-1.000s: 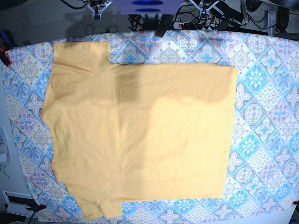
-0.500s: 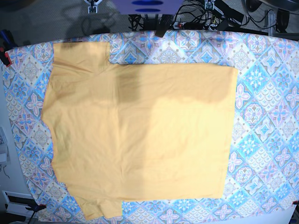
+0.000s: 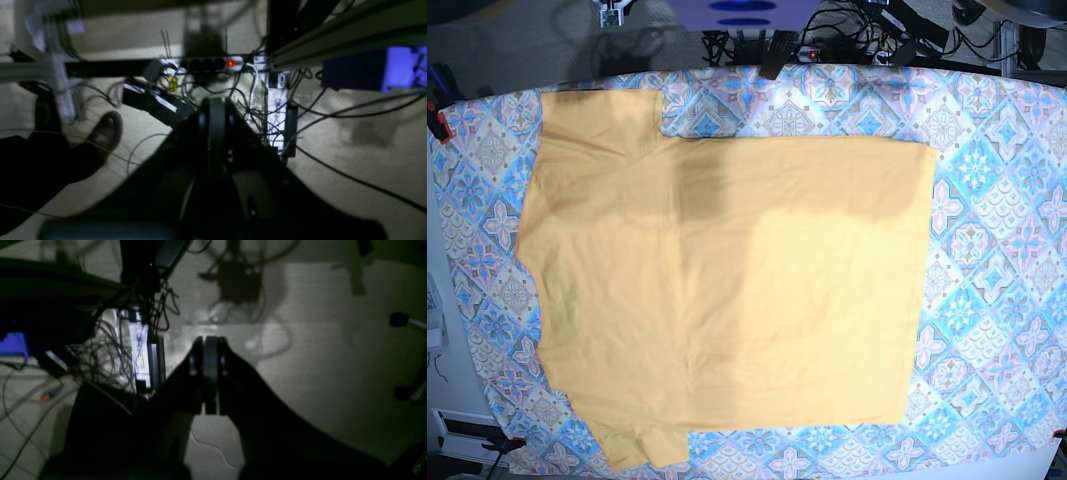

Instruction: Fold the T-shirt properly

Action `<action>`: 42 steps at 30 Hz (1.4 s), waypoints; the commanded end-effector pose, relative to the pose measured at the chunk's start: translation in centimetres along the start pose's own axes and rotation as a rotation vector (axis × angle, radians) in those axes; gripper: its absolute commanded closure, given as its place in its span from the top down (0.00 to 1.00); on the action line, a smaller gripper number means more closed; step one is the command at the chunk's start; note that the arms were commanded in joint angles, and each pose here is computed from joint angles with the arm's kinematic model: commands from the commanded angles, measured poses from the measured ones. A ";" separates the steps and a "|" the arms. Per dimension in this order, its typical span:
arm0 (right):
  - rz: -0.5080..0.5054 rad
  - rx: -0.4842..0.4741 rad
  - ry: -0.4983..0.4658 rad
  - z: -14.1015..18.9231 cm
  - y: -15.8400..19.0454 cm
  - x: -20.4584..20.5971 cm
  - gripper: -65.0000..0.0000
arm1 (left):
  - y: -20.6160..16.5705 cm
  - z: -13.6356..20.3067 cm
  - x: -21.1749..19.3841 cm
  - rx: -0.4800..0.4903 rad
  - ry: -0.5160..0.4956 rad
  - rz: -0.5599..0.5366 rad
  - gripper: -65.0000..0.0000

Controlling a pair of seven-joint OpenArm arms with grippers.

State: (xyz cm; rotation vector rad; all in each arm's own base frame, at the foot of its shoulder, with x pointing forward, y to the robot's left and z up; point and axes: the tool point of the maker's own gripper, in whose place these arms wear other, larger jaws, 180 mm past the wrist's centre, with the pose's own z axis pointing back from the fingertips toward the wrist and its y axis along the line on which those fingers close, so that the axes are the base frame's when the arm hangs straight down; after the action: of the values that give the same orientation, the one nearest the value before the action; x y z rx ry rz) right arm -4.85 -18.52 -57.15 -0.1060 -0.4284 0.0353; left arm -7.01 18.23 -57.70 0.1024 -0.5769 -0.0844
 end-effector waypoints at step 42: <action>0.078 -0.102 -0.375 6.9 -5.1 17.0 0.00 | 3.2 3.9 25.4 -0.074 -0.274 0.403 0.00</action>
State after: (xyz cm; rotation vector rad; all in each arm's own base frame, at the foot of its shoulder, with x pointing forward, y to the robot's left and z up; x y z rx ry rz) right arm 7.34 -21.93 -44.19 -0.2123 -0.7641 0.1000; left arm 11.76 18.09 -41.19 -0.1058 -0.8217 0.2818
